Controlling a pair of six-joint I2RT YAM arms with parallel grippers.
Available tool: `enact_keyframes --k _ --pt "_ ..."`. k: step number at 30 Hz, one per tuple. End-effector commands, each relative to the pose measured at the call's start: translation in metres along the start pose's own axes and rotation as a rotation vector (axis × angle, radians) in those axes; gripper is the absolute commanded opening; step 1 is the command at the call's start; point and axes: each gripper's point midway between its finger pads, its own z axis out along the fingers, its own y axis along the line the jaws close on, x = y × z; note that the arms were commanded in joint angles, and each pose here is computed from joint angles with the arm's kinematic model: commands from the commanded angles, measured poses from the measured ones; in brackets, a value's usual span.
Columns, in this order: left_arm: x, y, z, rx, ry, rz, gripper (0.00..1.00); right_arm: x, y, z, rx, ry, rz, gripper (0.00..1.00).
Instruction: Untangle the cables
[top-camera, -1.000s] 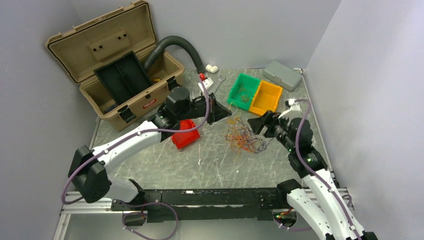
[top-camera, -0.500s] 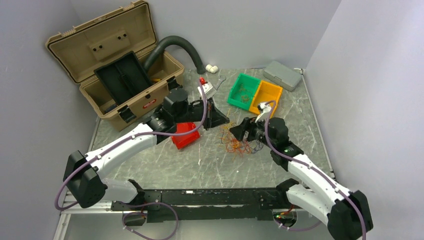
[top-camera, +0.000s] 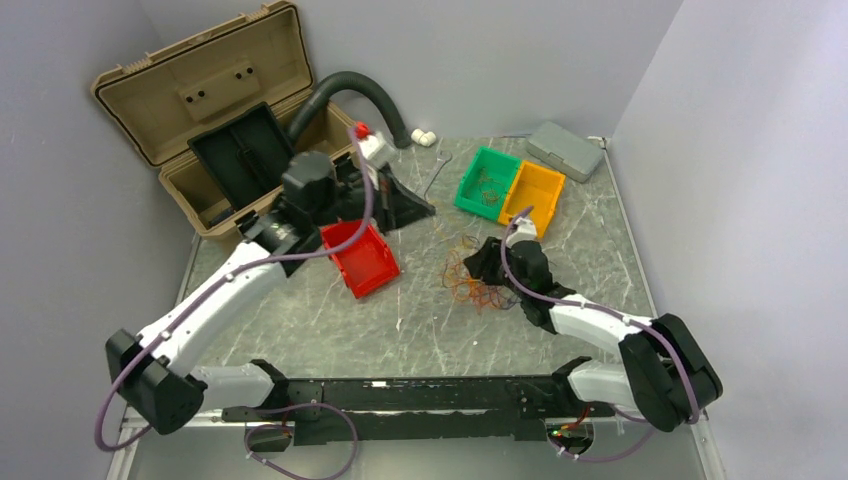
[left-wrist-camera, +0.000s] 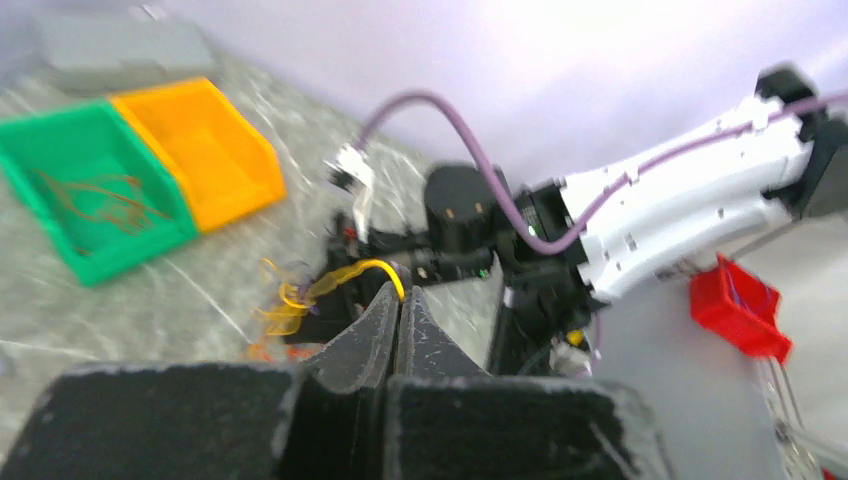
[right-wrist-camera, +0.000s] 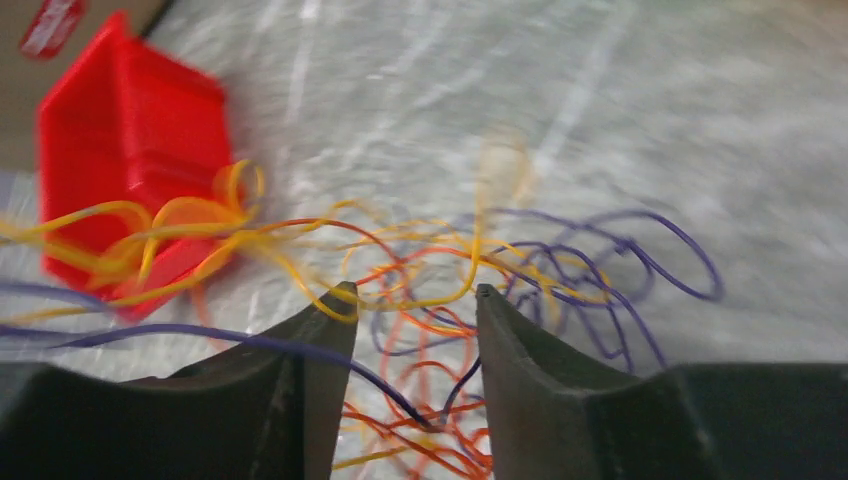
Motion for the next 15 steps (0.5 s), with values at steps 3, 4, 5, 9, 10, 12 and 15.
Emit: enact_keyframes --k 3,4,5,9,10,12,15 --pt "-0.099 -0.032 -0.067 -0.075 -0.194 0.209 0.0 -0.007 -0.081 -0.035 0.385 -0.125 0.237 0.38" --pt "-0.104 -0.03 -0.073 -0.12 -0.2 0.236 0.0 -0.007 -0.093 -0.043 0.443 -0.139 0.268 0.34" --pt "-0.109 -0.028 -0.08 -0.163 -0.206 0.253 0.0 -0.008 -0.103 -0.052 0.499 -0.151 0.303 0.29" --pt "-0.12 -0.018 -0.102 -0.286 -0.221 0.253 0.0 -0.019 -0.13 -0.089 0.655 -0.26 0.423 0.16" --pt "-0.121 -0.016 -0.105 -0.303 -0.221 0.244 0.0 -0.023 -0.133 -0.097 0.674 -0.292 0.439 0.16" --pt "-0.124 -0.008 -0.113 -0.356 -0.223 0.23 0.0 -0.031 -0.143 -0.115 0.732 -0.37 0.474 0.13" --pt "-0.127 0.003 -0.121 -0.416 -0.236 0.225 0.0 -0.037 -0.152 -0.137 0.794 -0.443 0.522 0.03"
